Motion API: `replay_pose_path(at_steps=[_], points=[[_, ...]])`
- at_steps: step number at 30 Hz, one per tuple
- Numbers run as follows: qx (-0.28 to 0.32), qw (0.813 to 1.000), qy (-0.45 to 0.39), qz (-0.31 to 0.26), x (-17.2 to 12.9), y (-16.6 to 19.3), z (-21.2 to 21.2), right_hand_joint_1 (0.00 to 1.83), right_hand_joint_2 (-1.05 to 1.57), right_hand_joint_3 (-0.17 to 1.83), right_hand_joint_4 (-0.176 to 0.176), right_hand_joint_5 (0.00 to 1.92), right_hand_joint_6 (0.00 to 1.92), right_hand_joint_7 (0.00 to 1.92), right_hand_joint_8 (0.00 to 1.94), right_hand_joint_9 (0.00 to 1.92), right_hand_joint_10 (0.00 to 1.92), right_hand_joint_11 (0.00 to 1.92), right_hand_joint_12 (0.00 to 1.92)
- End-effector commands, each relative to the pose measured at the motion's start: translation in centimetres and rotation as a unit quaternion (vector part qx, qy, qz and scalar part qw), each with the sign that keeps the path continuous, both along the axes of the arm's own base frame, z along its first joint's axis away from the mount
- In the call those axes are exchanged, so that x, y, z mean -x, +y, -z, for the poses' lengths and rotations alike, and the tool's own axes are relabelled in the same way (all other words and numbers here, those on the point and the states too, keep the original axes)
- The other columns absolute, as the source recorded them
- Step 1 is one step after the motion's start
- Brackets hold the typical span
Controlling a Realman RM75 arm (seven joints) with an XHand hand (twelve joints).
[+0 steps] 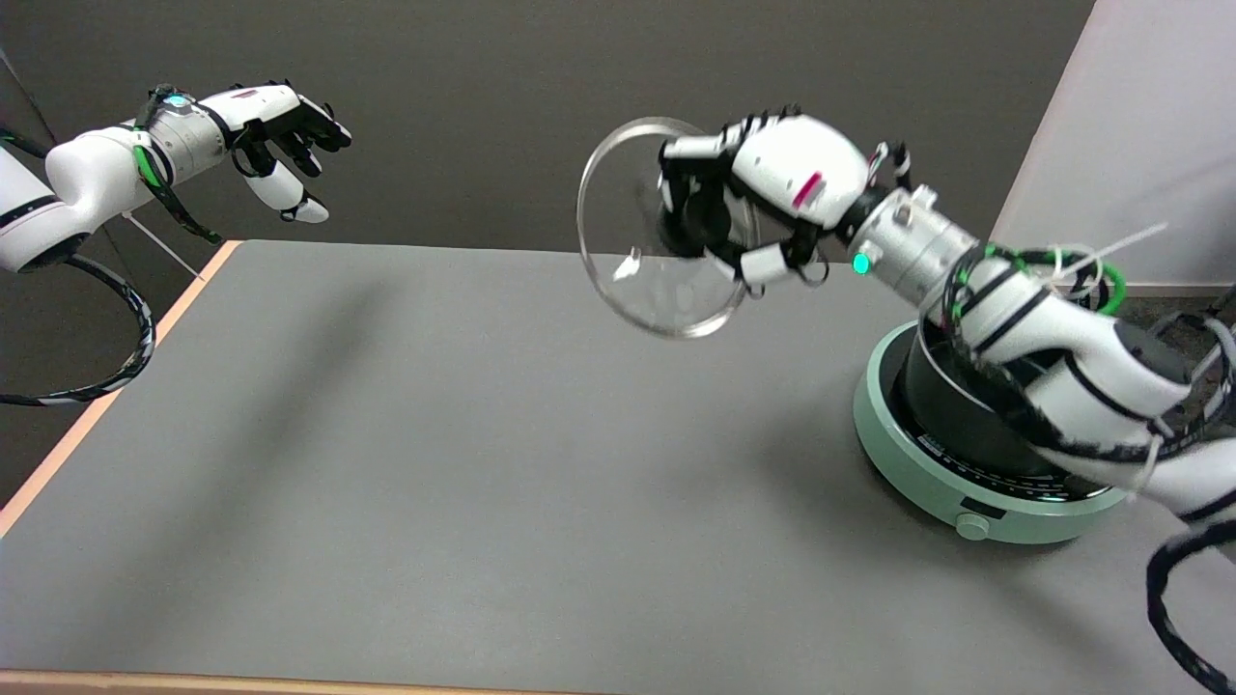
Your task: Pick up the pot lid.
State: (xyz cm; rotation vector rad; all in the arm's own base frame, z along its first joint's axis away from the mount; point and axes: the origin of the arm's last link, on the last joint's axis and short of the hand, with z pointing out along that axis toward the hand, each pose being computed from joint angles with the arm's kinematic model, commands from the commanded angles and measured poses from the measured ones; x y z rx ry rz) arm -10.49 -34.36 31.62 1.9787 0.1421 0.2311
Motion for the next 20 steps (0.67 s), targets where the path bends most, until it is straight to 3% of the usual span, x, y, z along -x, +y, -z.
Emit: replay_pose_path(at_steps=[1,9,15,20], points=[[0.079,0.995,-0.055,-0.030,-6.2,-4.1,-5.8,1.35,0.82,0.79,0.176,0.53,1.55,0.83,1.50,0.71,1.92,0.60,1.45],[0.123,0.991,-0.042,0.013,-5.9,-3.2,-9.8,1.36,0.78,0.85,0.176,0.56,1.53,0.86,1.49,0.74,1.92,0.61,1.42],[0.111,0.990,-0.076,0.052,-6.2,-2.0,-13.2,1.36,0.78,0.85,0.176,0.56,1.54,0.86,1.49,0.75,1.92,0.61,1.42],[0.103,0.992,-0.053,0.055,-6.8,-0.5,-15.2,1.36,0.78,0.83,0.176,0.57,1.51,0.86,1.47,0.75,1.92,0.63,1.42]])
